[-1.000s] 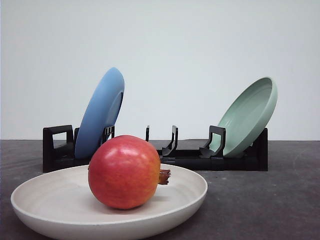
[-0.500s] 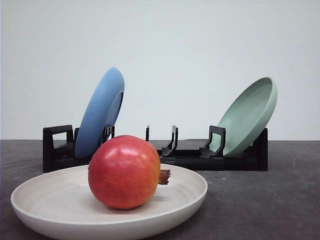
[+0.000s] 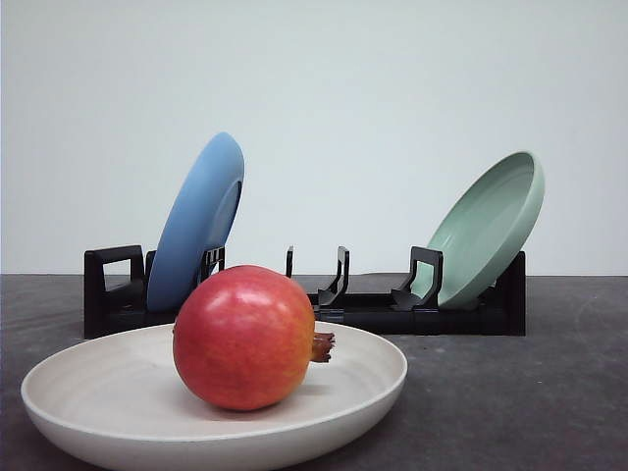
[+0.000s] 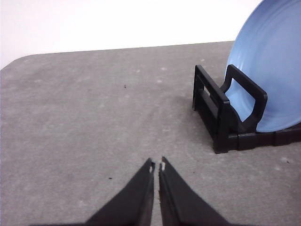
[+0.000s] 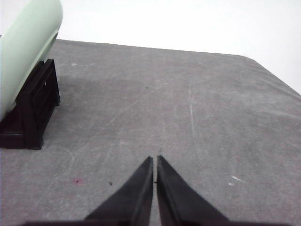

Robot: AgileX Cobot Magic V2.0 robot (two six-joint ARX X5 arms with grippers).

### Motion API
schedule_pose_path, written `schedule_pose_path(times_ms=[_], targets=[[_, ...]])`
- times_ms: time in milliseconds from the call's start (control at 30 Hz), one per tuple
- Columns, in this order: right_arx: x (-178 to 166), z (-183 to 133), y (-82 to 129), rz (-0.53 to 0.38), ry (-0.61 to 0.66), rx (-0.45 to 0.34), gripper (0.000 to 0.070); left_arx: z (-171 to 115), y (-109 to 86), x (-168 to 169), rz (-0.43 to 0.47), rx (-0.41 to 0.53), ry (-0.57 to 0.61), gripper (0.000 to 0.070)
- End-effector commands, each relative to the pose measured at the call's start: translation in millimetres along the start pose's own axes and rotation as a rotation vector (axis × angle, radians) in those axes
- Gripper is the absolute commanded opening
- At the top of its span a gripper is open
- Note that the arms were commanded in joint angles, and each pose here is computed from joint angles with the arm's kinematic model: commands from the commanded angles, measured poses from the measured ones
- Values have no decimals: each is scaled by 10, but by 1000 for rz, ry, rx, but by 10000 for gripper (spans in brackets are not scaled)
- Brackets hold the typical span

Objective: Place pomegranate in white plate

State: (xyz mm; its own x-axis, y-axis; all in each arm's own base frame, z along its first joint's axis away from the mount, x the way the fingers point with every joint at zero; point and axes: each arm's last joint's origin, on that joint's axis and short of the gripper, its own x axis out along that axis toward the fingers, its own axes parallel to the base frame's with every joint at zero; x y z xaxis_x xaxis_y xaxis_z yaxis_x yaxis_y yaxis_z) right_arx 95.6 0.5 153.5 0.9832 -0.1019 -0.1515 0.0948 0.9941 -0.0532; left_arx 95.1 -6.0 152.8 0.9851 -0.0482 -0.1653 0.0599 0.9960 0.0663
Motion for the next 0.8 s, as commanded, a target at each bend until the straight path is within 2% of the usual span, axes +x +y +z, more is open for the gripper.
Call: schedule_pose_path(times_ms=[0, 767], targets=[[6, -15, 1, 0, -4, -2, 6, -34, -1, 9, 0, 14, 12, 0], [6, -15, 1, 0, -4, -2, 6, -33, -1, 9, 0, 14, 11, 0]])
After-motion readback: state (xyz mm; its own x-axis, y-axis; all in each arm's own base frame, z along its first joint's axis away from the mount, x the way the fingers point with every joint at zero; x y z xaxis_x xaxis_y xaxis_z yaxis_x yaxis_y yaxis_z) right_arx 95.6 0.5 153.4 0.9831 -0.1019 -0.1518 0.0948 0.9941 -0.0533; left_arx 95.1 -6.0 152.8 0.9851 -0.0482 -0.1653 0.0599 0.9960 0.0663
